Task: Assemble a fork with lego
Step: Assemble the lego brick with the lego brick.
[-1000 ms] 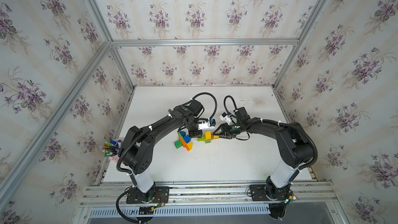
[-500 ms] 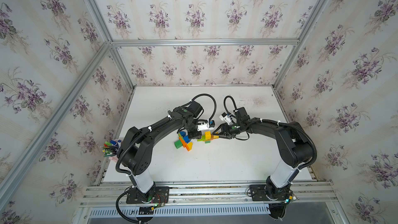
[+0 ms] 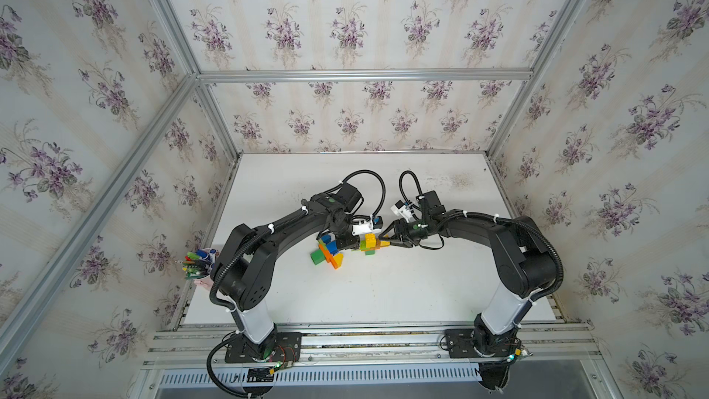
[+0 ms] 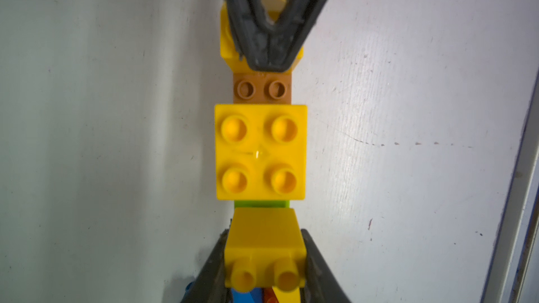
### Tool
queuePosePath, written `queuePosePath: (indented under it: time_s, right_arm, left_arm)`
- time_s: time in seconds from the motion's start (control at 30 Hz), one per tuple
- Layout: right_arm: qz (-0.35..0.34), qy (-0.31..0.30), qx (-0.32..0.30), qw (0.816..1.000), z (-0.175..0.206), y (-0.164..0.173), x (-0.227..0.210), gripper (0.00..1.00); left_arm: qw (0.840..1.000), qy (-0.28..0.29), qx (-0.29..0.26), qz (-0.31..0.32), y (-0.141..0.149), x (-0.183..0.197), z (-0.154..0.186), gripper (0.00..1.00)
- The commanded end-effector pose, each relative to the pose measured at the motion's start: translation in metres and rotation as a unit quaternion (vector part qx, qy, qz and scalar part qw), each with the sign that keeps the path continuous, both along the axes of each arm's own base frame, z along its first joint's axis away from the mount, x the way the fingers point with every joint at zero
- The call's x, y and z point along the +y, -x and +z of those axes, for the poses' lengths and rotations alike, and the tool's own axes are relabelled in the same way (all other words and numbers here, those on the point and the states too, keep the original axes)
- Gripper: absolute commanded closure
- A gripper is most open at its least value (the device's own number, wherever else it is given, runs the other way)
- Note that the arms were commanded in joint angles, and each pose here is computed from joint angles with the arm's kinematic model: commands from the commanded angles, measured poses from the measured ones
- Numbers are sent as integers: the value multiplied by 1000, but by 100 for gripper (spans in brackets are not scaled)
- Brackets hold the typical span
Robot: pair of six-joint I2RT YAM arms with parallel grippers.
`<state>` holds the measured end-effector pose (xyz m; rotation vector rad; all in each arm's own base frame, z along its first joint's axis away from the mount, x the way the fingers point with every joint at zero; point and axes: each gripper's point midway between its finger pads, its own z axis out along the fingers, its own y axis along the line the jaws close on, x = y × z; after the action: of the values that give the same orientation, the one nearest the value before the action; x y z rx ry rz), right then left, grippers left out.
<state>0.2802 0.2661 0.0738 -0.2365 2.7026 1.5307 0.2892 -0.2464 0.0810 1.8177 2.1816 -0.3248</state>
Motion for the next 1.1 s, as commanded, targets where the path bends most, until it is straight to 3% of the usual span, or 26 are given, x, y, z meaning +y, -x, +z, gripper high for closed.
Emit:
queuePosePath:
  time_s: [0.0, 0.47, 0.67, 0.9, 1.07]
  right_arm:
    - [-1, 7, 6, 1000, -4, 0, -1, 47]
    - [-1, 10, 12, 1000, -8, 2, -2, 48]
    - [-3, 11, 13, 1000, -8, 1, -2, 48]
    - [-3, 14, 8, 1000, -5, -1, -2, 46]
    - [-3, 14, 3, 1000, -3, -1, -3, 40]
  left_arm:
    - [1000, -4, 4, 1, 0, 2, -5, 74]
    - [998, -61, 14, -30, 2, 16, -22, 76]
    - [998, -58, 14, -16, 1, 16, -28, 76]
    - [999, -39, -5, -12, -8, 8, -9, 61]
    - [999, -30, 4, -12, -7, 4, -7, 46]
